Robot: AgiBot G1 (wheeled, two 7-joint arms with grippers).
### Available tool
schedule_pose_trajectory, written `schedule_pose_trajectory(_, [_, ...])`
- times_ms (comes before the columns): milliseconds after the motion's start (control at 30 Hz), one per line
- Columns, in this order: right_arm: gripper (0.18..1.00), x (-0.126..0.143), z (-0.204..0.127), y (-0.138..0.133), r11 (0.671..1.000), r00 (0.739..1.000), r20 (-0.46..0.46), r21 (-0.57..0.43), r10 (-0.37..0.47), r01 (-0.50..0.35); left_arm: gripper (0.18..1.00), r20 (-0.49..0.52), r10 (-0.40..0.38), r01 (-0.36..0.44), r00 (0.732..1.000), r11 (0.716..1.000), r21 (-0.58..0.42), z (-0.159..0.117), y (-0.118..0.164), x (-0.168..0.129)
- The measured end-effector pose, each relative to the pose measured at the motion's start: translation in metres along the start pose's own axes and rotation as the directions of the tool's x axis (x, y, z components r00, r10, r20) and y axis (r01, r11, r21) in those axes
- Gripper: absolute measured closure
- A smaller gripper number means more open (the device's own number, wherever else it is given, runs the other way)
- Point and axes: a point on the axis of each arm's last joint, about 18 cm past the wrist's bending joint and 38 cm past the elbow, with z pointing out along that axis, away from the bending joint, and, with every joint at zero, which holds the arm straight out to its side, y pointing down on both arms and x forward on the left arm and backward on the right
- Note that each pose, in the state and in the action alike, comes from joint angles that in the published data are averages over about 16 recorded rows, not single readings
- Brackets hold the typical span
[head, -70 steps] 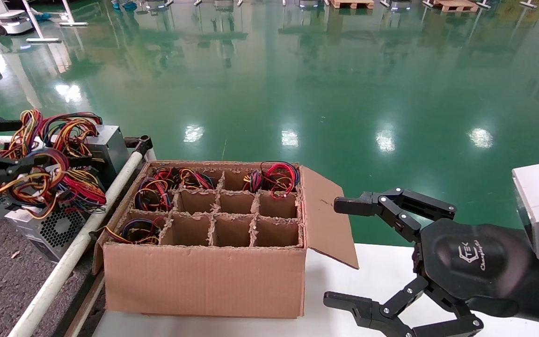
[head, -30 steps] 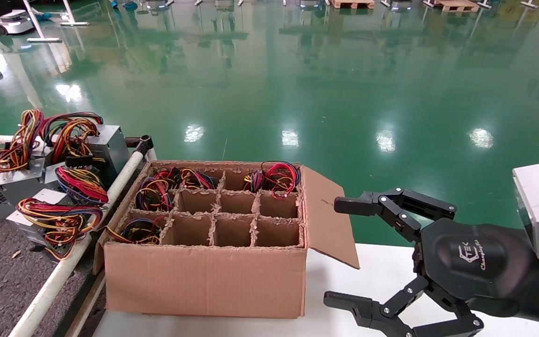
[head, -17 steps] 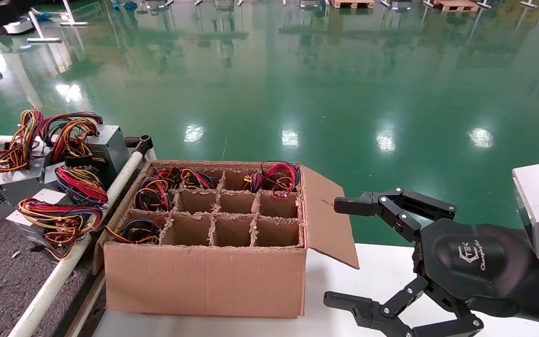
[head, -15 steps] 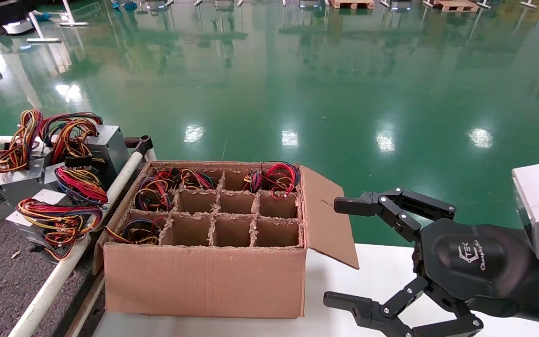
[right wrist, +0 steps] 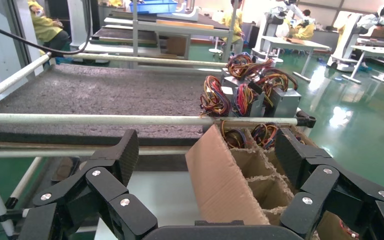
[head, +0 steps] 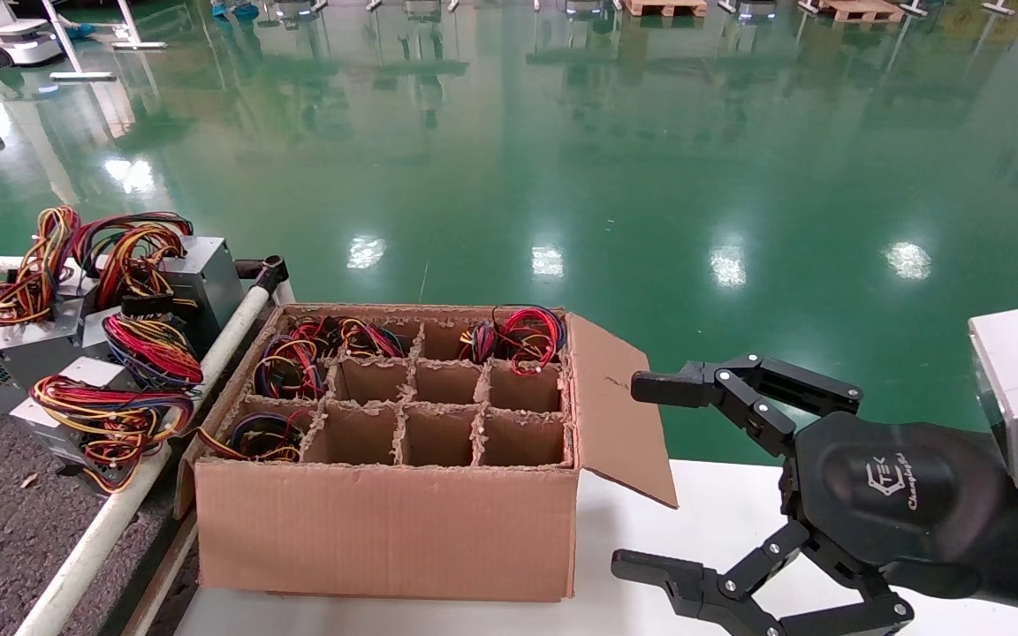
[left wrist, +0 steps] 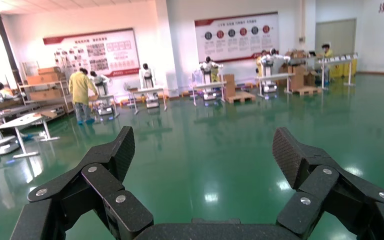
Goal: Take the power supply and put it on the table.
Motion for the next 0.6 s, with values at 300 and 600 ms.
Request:
schedule_pose_trajectory(300, [0.179, 0.000, 0.000, 0.000, 1.000, 1.000, 0.000, 0.000, 0.000, 0.000, 0.184, -0.027, -0.021, 0.023, 0.999, 0.999, 0.046, 0.001, -0.006, 0.009])
schedule_pose_trajectory(600, [0.179, 0.000, 0.000, 0.000, 1.000, 1.000, 0.000, 0.000, 0.000, 0.000, 0.184, -0.153, -0.023, 0.038, 0.988, 0.995, 0.094, -0.025, 0.006, 0.019])
